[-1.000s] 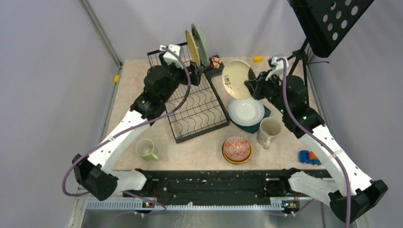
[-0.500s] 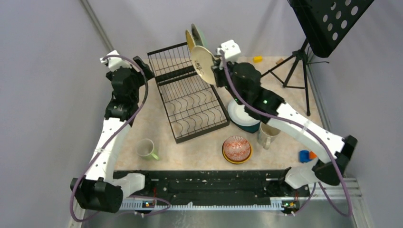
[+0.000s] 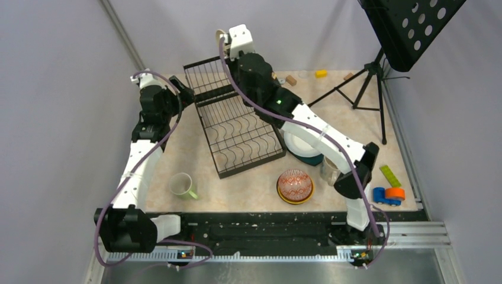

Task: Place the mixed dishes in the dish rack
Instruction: Insert the plate into the dish rack.

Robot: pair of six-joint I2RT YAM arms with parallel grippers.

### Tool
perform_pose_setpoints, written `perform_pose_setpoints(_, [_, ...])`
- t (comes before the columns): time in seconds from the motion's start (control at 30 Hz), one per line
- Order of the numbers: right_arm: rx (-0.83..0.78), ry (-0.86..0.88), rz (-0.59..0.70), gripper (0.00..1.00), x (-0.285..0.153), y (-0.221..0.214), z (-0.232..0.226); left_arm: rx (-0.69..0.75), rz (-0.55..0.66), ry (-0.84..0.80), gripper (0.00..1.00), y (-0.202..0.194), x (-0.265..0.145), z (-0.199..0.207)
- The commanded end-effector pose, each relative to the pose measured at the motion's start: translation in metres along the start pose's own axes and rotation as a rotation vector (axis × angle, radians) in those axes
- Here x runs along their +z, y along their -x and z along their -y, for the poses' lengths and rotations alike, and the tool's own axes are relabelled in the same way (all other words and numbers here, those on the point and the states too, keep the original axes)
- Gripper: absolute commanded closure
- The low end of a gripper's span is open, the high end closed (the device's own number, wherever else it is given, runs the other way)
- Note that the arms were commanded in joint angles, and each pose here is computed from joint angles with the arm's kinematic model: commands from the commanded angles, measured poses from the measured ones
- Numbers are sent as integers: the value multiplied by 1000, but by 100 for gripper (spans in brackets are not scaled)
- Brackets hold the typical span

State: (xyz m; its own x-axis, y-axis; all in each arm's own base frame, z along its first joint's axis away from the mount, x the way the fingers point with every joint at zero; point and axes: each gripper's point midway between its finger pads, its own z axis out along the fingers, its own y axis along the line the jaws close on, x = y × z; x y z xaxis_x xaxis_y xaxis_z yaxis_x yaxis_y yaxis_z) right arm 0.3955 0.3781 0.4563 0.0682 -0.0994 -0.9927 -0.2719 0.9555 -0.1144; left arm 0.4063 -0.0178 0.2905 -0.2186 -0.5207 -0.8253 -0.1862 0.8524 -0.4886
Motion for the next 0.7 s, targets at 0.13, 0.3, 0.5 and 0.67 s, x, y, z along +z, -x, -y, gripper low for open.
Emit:
perform_pose_setpoints(0.13, [-85, -109, 47, 100, 22, 9, -9, -26, -25, -109, 2, -4, 2, 18])
perform_pose_setpoints(0.3, [-128, -157, 53, 100, 39, -8, -17, -24, -42, -138, 5, -8, 4, 22])
perform_pose_setpoints(0.5, [-127, -151, 49, 100, 57, -27, -32, 0, -51, -165, 8, -11, 1, 25])
perform_pose_setpoints(0.67, [-103, -170, -4, 100, 71, -48, -23, 5, -44, -160, 9, -9, -2, 24])
